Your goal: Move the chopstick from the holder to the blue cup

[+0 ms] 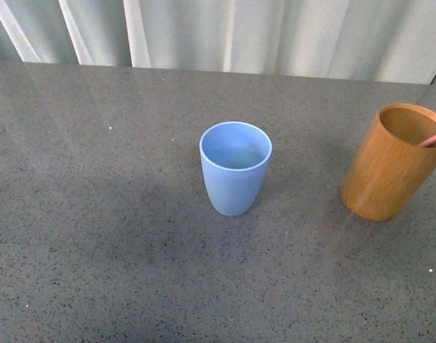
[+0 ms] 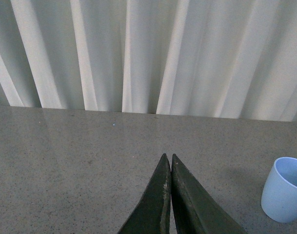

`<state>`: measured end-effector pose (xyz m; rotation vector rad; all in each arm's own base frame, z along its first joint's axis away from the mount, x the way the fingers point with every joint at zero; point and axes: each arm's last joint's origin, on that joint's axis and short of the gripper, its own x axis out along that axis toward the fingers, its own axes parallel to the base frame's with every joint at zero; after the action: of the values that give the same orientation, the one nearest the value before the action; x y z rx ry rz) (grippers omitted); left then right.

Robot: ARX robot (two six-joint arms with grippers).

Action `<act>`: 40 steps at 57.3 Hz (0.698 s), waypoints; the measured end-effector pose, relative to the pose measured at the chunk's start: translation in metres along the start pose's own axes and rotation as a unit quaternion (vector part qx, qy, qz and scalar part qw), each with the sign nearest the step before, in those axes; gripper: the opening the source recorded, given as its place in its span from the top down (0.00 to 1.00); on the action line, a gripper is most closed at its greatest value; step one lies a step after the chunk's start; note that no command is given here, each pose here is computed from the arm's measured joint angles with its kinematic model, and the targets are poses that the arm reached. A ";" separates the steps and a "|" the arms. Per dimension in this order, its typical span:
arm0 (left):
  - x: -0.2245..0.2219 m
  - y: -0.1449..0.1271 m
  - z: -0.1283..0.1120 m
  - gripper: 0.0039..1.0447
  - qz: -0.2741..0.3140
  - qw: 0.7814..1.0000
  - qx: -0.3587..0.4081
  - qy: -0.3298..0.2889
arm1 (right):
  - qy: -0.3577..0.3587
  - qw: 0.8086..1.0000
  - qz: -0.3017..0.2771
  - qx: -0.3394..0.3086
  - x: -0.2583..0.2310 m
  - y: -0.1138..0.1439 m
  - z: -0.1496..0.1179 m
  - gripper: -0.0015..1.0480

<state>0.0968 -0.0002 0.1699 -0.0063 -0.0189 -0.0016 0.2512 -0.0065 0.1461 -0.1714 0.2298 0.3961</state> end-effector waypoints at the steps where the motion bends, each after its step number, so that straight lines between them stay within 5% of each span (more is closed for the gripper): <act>1: 0.000 0.000 0.000 0.97 0.000 1.000 0.000 0.000 | -0.003 1.000 0.002 0.005 -0.001 -0.001 0.004 0.97; 11: 0.000 0.000 0.000 0.97 0.000 1.000 0.000 0.002 | -0.050 0.998 0.004 0.049 -0.020 -0.005 0.061 0.97; 21: 0.000 0.000 0.000 0.97 0.000 1.000 0.000 0.002 | -0.100 0.991 0.040 0.079 -0.045 0.023 0.127 0.97; 40: 0.000 0.000 0.000 0.97 0.000 1.000 0.000 0.002 | -0.022 0.985 0.112 0.128 -0.001 0.088 0.105 0.97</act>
<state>0.0968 -0.0002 0.1696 -0.0063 -0.0151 -0.0016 0.2350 0.0953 0.2364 0.1163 0.2557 0.5886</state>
